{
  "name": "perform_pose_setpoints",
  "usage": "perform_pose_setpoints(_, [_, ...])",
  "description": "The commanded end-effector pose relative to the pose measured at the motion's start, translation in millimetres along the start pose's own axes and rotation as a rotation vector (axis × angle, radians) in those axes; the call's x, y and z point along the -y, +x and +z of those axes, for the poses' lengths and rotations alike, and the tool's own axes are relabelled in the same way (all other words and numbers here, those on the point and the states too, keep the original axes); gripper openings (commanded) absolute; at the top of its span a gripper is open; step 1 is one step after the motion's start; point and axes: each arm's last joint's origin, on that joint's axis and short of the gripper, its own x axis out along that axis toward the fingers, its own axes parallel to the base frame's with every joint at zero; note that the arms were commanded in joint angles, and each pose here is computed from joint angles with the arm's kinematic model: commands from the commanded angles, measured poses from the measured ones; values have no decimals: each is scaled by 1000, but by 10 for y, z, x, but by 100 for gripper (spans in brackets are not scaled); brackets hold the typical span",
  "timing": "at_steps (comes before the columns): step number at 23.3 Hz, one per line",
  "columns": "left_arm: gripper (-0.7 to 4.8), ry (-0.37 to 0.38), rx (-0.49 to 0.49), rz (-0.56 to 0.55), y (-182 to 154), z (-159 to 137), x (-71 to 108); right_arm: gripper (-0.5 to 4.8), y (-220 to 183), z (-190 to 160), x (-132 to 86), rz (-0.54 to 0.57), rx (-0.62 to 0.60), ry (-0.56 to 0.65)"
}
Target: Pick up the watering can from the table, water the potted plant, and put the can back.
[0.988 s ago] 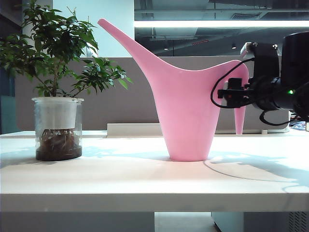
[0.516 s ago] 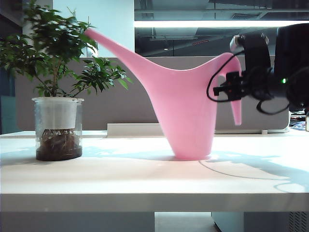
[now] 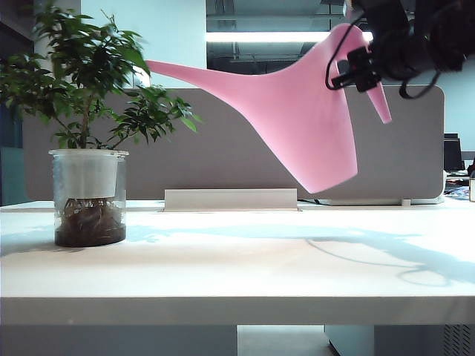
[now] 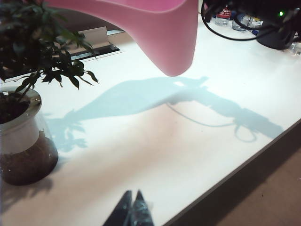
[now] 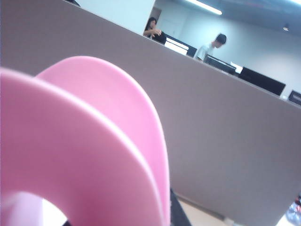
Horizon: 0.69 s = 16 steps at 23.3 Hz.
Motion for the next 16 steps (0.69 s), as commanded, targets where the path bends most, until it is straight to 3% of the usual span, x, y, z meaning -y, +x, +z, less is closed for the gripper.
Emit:
perform_pose_setpoints(1, [3,-1,10,-2,-3,13,0,-6,46,238,-1,-5,96,-79])
perform_pose_setpoints(12, [3,-1,9,-3,-2,13,0,-6,117,671,-381,72,151,-394])
perform_pose_setpoints(16, [3,-1,9,-2,-2,12,0,-6,125,730,-400,71,167,-406])
